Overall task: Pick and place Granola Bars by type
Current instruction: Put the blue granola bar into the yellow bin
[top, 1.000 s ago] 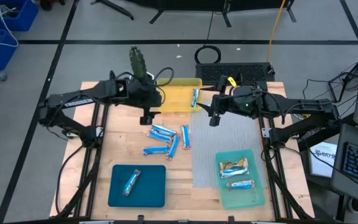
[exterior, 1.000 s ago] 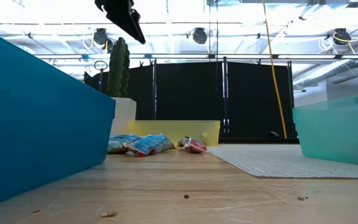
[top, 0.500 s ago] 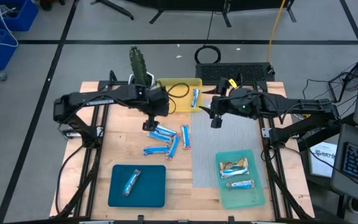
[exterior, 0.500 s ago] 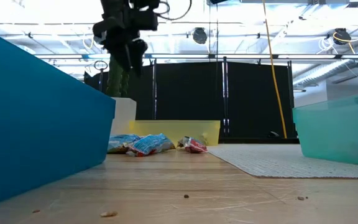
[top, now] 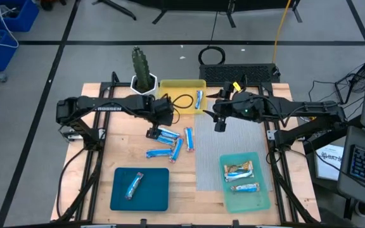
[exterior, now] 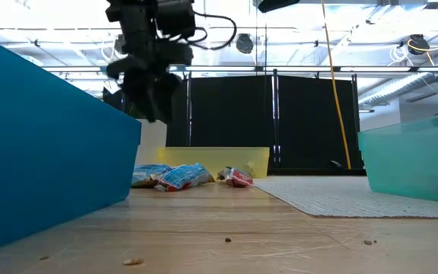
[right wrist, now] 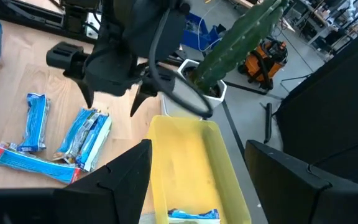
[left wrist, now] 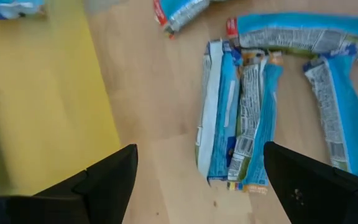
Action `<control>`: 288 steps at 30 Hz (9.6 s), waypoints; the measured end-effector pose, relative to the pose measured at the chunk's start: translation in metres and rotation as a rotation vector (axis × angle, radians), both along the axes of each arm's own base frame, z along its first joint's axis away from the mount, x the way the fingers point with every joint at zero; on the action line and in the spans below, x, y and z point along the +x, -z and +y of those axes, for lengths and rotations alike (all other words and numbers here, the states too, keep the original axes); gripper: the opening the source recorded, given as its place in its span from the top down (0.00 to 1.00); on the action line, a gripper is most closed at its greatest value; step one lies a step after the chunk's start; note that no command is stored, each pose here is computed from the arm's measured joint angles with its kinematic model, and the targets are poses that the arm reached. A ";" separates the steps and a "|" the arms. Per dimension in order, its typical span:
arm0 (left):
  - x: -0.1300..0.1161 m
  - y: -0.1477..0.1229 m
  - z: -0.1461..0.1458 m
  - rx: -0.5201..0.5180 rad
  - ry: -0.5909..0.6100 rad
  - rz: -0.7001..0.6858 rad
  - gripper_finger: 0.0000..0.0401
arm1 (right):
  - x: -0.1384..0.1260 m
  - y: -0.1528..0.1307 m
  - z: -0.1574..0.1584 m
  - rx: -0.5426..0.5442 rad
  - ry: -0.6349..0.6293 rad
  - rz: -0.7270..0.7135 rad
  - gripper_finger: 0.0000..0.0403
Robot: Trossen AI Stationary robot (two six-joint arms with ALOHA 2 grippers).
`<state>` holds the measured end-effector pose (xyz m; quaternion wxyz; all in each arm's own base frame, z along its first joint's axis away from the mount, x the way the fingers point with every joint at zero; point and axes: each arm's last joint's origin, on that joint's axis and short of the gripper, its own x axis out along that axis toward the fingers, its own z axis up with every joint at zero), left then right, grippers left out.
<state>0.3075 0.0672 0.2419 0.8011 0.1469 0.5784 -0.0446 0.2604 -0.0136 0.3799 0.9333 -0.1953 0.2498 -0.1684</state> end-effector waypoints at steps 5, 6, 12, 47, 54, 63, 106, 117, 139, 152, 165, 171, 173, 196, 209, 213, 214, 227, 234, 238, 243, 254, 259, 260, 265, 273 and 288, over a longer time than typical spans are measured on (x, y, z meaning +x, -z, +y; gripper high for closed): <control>-0.007 0.021 -0.001 -0.007 0.002 0.035 0.14 | 0.000 0.002 0.001 0.014 0.002 -0.001 0.38; -0.009 0.026 -0.001 -0.009 0.001 0.047 0.15 | 0.000 0.002 0.001 0.014 0.002 -0.001 0.38; -0.014 0.045 -0.002 -0.006 -0.015 0.039 0.17 | 0.000 0.002 0.001 0.014 0.001 -0.002 0.38; 0.006 0.092 0.004 -0.065 -0.020 0.029 0.29 | 0.001 0.001 0.006 0.013 -0.016 -0.016 0.38; 0.006 0.092 0.004 -0.067 -0.017 0.028 0.41 | 0.001 0.000 0.006 0.011 -0.017 -0.024 0.38; 0.006 0.092 0.003 -0.119 0.002 0.016 0.48 | 0.002 -0.001 0.006 -0.008 -0.026 -0.025 0.38; 0.020 0.080 0.008 -0.205 -0.154 0.098 0.93 | 0.002 -0.001 0.006 -0.018 -0.031 -0.023 0.38; 0.026 0.034 0.009 -0.227 -0.222 0.036 0.94 | 0.001 -0.008 0.004 -0.072 0.035 -0.076 0.38; -0.049 -0.126 -0.004 -0.343 -0.174 -0.658 0.95 | -0.090 -0.031 0.003 0.312 0.174 -0.198 0.38; -0.075 -0.156 -0.011 -0.341 -0.146 -0.822 0.96 | -0.115 0.047 0.013 0.481 -0.127 -0.461 0.38; -0.098 -0.173 -0.017 -0.314 -0.114 -0.912 0.95 | -0.132 0.117 0.018 0.498 0.007 -0.606 0.38; -0.100 -0.172 -0.011 -0.286 -0.106 -0.906 0.96 | -0.132 0.137 0.022 0.527 0.030 -0.602 0.38; -0.099 -0.172 -0.007 -0.276 -0.121 -0.908 0.96 | -0.132 0.147 0.022 0.539 0.070 -0.592 0.38; -0.105 -0.175 0.012 -0.289 -0.133 -0.949 0.96 | -0.143 0.198 0.027 0.597 0.170 -0.760 0.38; -0.074 -0.145 0.045 -0.281 -0.414 -0.845 0.96 | -0.152 0.194 0.022 0.565 0.264 -0.833 0.38; -0.069 -0.140 0.060 -0.288 -0.581 -0.865 0.96 | -0.152 0.193 0.022 0.570 0.247 -0.831 0.38; -0.067 -0.138 0.064 -0.297 -0.621 -0.870 0.96 | -0.152 0.193 0.022 0.571 0.247 -0.832 0.38; -0.030 -0.102 0.102 -0.402 -1.030 -0.916 0.96 | -0.152 0.193 0.022 0.572 0.246 -0.834 0.38; -0.014 -0.087 0.104 -0.354 -1.171 -0.933 0.96 | -0.152 0.193 0.022 0.572 0.246 -0.834 0.38; -0.006 -0.084 0.098 -0.313 -1.216 -0.974 0.96 | -0.152 0.193 0.022 0.572 0.246 -0.834 0.38; 0.000 -0.087 0.086 -0.231 -1.273 -1.026 0.96 | -0.152 0.193 0.022 0.572 0.247 -0.834 0.38; 0.018 -0.077 0.071 -0.198 -1.346 -1.086 0.96 | -0.152 0.193 0.022 0.572 0.246 -0.835 0.38; 0.033 -0.059 0.067 -0.201 -1.354 -1.039 0.96 | -0.152 0.193 0.022 0.573 0.246 -0.835 0.38; 0.036 -0.058 0.067 -0.200 -1.352 -1.032 0.96 | -0.152 0.193 0.022 0.573 0.246 -0.837 0.38; 0.057 -0.053 0.075 -0.188 -1.351 -1.014 0.96 | -0.152 0.193 0.022 0.574 0.246 -0.837 0.38; 0.096 -0.044 0.103 -0.193 -1.406 -0.915 0.96 | -0.152 0.193 0.022 0.574 0.246 -0.837 0.38; 0.092 0.001 0.130 -0.273 -1.510 -0.574 0.96 | -0.152 0.193 0.022 0.573 0.246 -0.836 0.38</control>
